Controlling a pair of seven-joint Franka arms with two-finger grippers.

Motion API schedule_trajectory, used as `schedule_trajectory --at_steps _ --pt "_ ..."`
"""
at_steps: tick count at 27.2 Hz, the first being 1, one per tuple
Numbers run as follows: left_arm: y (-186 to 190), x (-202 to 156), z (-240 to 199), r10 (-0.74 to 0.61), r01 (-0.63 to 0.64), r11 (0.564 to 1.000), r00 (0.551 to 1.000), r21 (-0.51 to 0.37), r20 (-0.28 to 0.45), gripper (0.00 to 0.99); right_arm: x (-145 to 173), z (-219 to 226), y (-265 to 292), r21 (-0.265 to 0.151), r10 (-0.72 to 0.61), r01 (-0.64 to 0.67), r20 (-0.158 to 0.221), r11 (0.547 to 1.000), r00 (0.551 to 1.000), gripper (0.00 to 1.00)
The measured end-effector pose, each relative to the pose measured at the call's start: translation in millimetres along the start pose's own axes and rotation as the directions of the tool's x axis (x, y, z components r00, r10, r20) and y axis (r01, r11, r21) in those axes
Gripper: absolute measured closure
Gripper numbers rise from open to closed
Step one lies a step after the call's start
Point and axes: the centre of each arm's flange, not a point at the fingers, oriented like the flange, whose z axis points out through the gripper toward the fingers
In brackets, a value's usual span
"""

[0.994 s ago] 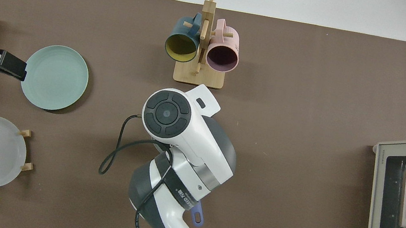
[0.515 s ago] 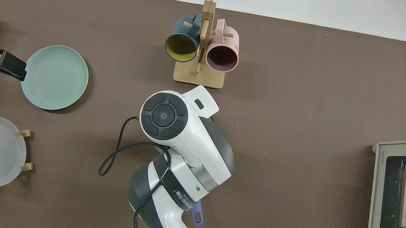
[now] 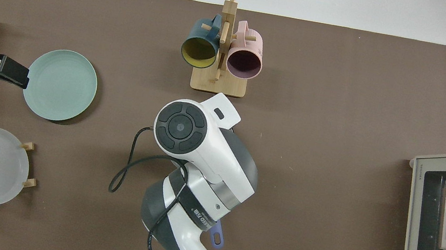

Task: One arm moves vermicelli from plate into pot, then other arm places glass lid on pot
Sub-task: 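Lower the glass lid onto the pot with the right gripper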

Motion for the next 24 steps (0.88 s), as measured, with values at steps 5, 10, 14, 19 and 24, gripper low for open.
schedule_trajectory --at_steps 5,10,14,19,24 --pt "0.0 0.0 -0.1 0.0 0.0 1.0 1.0 0.0 0.0 0.0 -0.7 2.0 0.5 -0.003 0.0 0.0 0.003 1.0 1.0 0.34" --pt "0.0 -0.1 -0.1 0.0 0.0 1.0 1.0 0.0 0.0 0.0 -0.5 2.4 0.9 -0.004 0.0 0.0 0.003 1.0 1.0 0.34" --pt "0.0 -0.1 -0.3 0.0 0.0 1.0 1.0 0.0 -0.001 0.0 0.3 2.0 1.6 -0.004 0.002 -0.002 0.002 1.0 1.0 0.26" --pt "0.0 -0.2 -0.5 0.0 0.0 1.0 1.0 0.0 -0.001 0.0 3.1 -4.9 1.8 0.004 0.005 -0.005 -0.009 1.0 1.0 0.01" --pt "0.1 -0.3 -0.7 0.0 0.0 1.0 1.0 0.0 -0.002 0.0 9.0 -22.4 5.4 0.018 0.016 -0.015 -0.03 1.0 0.999 0.0"
